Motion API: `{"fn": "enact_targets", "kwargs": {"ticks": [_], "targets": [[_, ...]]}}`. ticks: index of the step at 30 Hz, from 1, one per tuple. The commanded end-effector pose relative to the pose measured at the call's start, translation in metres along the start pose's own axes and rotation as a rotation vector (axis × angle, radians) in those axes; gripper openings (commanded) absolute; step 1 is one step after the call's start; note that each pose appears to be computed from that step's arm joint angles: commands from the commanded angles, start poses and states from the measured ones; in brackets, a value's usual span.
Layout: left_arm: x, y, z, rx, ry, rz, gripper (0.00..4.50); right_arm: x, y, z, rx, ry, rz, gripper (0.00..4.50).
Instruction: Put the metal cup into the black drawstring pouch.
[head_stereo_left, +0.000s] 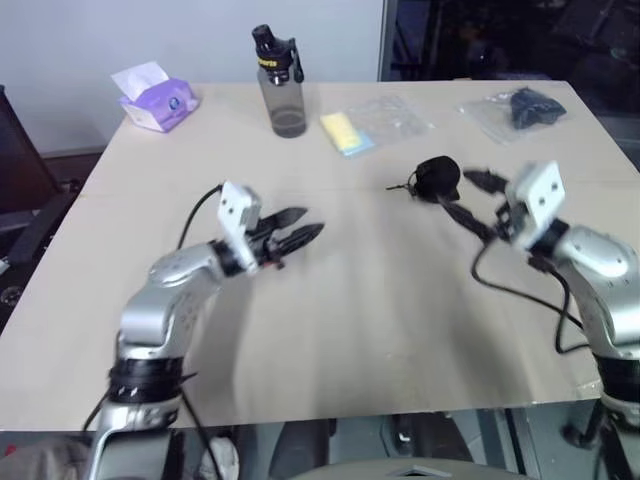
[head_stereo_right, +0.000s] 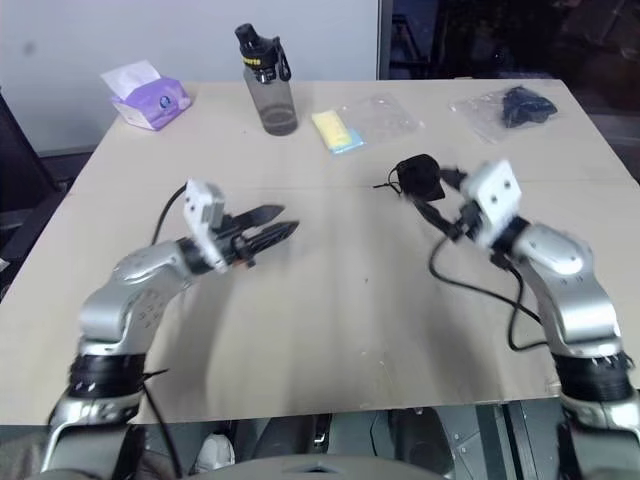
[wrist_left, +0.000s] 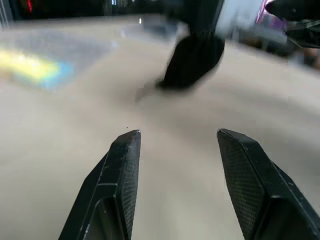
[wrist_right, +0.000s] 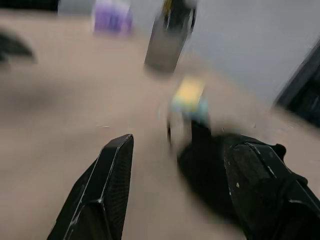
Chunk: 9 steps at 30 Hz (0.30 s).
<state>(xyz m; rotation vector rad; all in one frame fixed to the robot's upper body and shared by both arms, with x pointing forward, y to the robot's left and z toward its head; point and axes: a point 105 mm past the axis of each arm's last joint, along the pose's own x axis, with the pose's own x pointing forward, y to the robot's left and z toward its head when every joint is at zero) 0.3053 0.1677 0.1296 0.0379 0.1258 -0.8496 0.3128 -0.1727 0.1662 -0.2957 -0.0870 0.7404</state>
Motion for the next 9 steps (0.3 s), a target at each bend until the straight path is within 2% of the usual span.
{"fn": "enact_targets", "kwargs": {"ticks": [1, 4, 7, 9], "targets": [[-0.010, -0.010, -0.005, 0.067, 0.012, 0.001, 2.47, -0.020, -0.010, 0.002, 0.084, -0.098, 0.014, 2.92], [-0.018, -0.015, -0.022, 0.084, 0.055, 0.035, 2.47, -0.041, -0.018, -0.018, 0.111, -0.106, 0.023, 2.92], [-0.023, -0.021, -0.025, 0.090, 0.043, 0.047, 2.47, -0.057, -0.030, -0.037, 0.144, -0.074, -0.001, 2.92], [-0.024, -0.023, -0.024, 0.105, 0.034, 0.053, 2.47, -0.064, -0.030, -0.039, 0.122, -0.105, 0.021, 2.92]]}}
